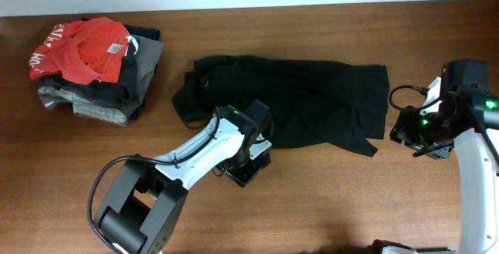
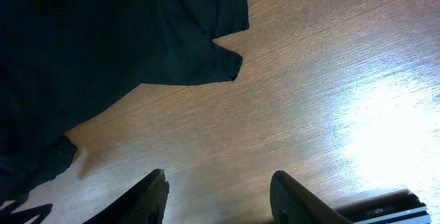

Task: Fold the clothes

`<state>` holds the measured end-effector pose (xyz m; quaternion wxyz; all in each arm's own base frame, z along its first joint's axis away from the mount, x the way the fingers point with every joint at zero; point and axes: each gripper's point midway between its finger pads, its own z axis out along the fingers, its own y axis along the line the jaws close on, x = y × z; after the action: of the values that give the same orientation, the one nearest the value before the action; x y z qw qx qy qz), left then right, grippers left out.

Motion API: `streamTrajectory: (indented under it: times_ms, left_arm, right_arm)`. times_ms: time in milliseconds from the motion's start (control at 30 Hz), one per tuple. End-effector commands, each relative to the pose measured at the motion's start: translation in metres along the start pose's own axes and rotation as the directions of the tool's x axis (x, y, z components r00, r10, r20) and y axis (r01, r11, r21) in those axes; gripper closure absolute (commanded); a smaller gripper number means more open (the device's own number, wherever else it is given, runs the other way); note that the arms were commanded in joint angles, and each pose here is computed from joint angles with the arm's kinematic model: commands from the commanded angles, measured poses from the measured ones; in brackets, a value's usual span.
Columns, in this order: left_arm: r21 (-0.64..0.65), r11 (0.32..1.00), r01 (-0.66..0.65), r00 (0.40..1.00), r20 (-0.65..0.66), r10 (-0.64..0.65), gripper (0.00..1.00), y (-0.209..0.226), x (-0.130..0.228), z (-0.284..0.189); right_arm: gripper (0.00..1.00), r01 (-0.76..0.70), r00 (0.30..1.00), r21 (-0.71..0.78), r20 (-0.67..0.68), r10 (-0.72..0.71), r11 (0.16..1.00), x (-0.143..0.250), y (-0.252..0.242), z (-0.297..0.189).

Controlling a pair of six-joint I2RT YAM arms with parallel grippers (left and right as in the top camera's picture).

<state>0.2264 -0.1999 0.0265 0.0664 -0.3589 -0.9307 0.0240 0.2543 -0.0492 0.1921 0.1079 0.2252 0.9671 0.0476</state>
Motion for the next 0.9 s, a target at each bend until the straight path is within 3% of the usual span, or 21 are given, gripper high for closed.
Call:
streamTrajectory:
  times_ms: [0, 133, 500, 600, 700, 867]
  left_arm:
    - [-0.119, 0.993, -0.013, 1.0, 0.005, 0.014, 0.55, 0.019, -0.001, -0.001]
    - [-0.216, 0.976, -0.012, 0.999, 0.027, 0.018, 0.51, 0.035, -0.007, -0.004]
    - [-0.183, 0.983, -0.03, 0.997, 0.069, 0.043, 0.51, 0.023, -0.02, 0.001]
    - [-0.135, 0.99, -0.041, 0.996, 0.07, 0.05, 0.62, 0.012, -0.021, 0.002]
    - [-0.109, 0.993, -0.05, 0.996, 0.066, 0.058, 0.64, 0.005, -0.02, 0.003]
    - [-0.109, 0.994, -0.019, 0.997, 0.07, 0.027, 0.88, 0.006, -0.02, 0.003]
  right_arm:
    - [0.47, -0.006, 1.0, 0.016, 0.003, 0.006, 1.0, -0.001, -0.002, 0.002]
    - [0.47, -0.005, 1.0, 0.015, 0.008, 0.005, 1.0, -0.002, -0.002, 0.002]
    - [0.47, -0.004, 1.0, 0.013, 0.018, 0.004, 1.0, -0.005, -0.002, 0.002]
    - [0.47, -0.004, 1.0, 0.012, 0.022, 0.004, 1.0, -0.006, -0.001, 0.002]
    - [0.47, -0.004, 1.0, 0.012, 0.025, 0.004, 1.0, -0.006, -0.001, 0.002]
    - [0.43, -0.001, 1.0, 0.029, 0.028, 0.0, 1.0, -0.007, -0.004, 0.002]
